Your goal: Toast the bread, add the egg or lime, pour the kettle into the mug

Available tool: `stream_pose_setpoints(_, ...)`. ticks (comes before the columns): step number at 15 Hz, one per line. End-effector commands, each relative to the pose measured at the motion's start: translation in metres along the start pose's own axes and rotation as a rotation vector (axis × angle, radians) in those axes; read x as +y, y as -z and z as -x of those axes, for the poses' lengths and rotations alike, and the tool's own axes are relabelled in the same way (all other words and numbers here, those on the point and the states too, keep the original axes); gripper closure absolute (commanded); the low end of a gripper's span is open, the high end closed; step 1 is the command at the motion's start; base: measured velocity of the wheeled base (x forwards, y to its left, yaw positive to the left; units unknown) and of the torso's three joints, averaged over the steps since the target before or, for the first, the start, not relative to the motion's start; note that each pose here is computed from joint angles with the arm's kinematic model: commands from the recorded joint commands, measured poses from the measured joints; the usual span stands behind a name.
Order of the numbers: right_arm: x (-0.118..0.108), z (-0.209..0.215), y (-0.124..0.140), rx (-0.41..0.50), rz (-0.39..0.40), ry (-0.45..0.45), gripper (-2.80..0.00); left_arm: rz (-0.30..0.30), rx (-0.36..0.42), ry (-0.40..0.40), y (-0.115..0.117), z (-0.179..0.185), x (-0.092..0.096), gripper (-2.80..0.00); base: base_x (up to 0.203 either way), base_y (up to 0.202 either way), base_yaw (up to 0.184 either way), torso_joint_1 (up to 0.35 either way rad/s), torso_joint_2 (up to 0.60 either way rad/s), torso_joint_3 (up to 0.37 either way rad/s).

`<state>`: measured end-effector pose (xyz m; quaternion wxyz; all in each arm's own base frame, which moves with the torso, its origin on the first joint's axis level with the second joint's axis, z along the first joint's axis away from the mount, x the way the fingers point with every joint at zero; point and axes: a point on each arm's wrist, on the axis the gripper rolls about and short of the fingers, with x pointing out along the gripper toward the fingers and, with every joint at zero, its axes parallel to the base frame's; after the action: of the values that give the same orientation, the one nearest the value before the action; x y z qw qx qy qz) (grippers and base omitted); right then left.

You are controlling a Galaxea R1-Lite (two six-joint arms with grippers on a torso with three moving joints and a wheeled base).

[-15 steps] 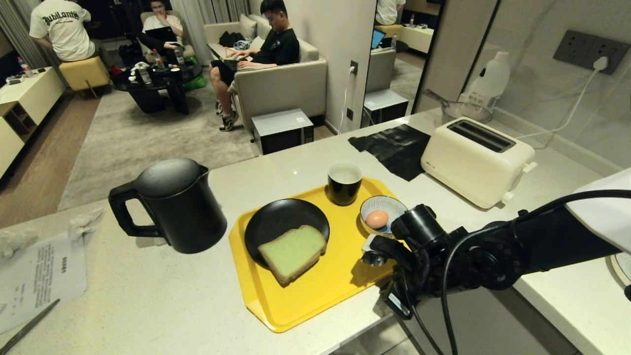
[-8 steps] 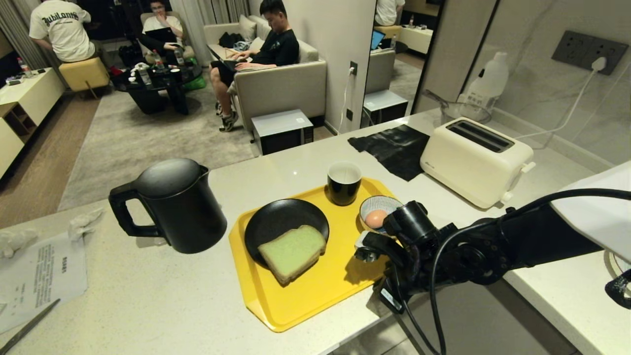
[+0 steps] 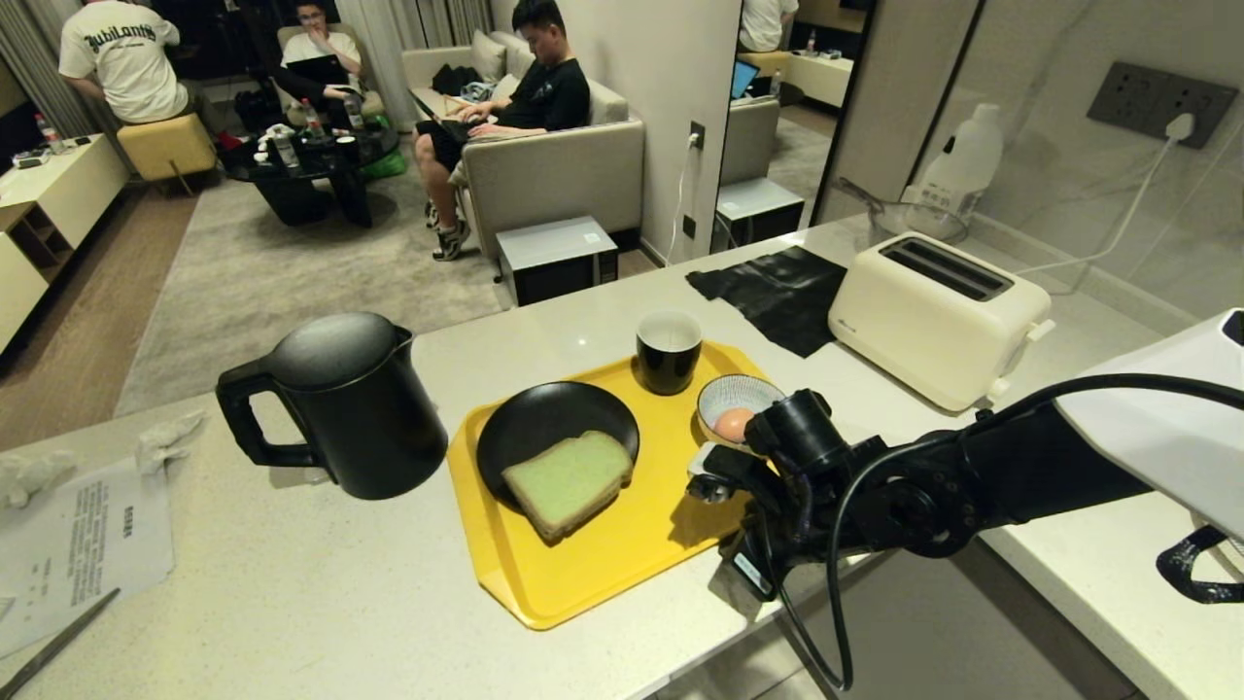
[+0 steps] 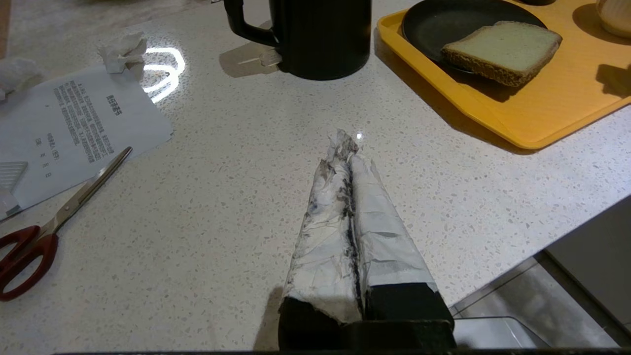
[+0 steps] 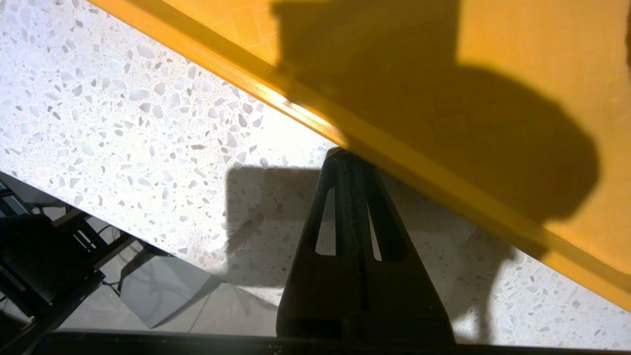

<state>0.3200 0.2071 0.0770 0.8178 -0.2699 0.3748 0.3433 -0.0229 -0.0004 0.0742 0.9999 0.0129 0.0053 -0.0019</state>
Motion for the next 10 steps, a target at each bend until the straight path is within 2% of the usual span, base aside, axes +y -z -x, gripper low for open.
stream_pose_setpoints(1,0.000,-0.003,0.001,0.006,0.002,-0.004,0.00,0.000,0.000,-0.001,0.000,0.000,0.000,0.00,0.000,0.000,0.000,0.000,0.00,0.000)
stream_pose_setpoints(4,-0.001,-0.007,-0.002,-0.018,0.003,0.008,0.00,0.000,0.000,-0.001,0.000,0.000,0.000,0.00,0.000,0.000,0.000,0.000,0.00,0.000)
stream_pose_setpoints(6,-0.003,-0.013,-0.004,-0.034,0.003,0.062,0.00,0.000,0.000,-0.001,0.000,0.000,0.000,0.00,0.000,0.000,0.000,0.000,0.00,0.000)
stream_pose_setpoints(10,-0.002,-0.016,-0.008,-0.064,0.008,0.076,0.00,0.000,0.000,-0.001,0.000,0.000,0.000,0.00,0.000,0.000,0.000,0.000,0.00,0.000)
